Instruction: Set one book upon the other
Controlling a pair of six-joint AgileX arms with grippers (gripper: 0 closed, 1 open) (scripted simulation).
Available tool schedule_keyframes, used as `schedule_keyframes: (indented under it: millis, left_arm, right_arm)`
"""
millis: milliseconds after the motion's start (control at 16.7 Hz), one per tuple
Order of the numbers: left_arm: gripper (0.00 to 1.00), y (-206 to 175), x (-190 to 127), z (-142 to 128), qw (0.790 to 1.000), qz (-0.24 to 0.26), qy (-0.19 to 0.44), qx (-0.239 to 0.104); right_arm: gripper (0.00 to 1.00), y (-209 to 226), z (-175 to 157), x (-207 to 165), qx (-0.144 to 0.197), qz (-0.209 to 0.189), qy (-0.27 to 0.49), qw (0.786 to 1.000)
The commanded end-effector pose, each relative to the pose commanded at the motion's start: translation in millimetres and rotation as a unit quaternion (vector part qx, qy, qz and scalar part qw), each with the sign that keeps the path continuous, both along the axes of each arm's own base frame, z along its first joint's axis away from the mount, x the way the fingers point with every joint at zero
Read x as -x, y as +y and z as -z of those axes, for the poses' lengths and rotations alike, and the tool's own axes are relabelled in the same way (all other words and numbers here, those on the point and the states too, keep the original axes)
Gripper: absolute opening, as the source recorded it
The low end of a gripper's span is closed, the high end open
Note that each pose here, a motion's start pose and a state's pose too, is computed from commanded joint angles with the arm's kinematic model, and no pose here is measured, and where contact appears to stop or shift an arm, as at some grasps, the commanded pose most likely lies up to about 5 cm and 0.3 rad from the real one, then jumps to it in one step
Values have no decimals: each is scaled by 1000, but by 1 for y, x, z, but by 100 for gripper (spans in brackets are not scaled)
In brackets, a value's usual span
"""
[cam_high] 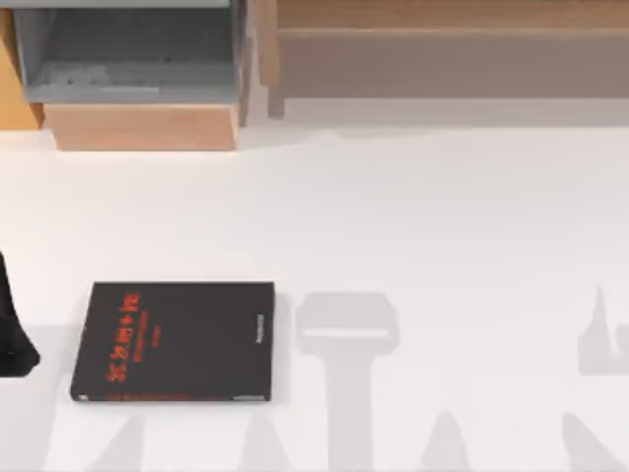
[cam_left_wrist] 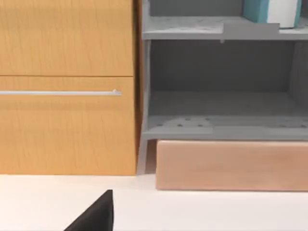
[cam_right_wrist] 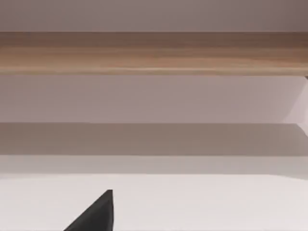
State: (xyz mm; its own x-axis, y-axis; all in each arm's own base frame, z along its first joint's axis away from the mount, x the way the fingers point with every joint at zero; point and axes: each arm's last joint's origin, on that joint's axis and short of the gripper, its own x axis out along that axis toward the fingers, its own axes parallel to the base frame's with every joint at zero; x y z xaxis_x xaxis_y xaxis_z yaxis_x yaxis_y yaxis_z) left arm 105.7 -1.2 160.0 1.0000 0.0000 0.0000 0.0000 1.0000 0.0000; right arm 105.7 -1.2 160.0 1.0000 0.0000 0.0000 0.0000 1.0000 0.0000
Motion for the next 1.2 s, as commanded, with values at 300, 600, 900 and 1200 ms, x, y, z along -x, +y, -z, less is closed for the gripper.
schedule_keyframes:
  millis: [300, 600, 900, 1200]
  left_arm:
    - [100, -2, -1, -17, 1000, 8, -10, 1]
    - [100, -11, -22, -82, 999, 31, -29, 6]
    - [100, -34, -105, -139, 999, 45, -11, 10]
    - [100, -73, -222, -135, 999, 38, 13, 6]
  right_arm:
    - [100, 0, 0, 0, 0, 0, 0, 1000]
    - [100, 0, 0, 0, 0, 0, 0, 1000]
    - [100, 0, 0, 0, 0, 0, 0, 1000]
    - [100, 0, 0, 0, 0, 0, 0, 1000]
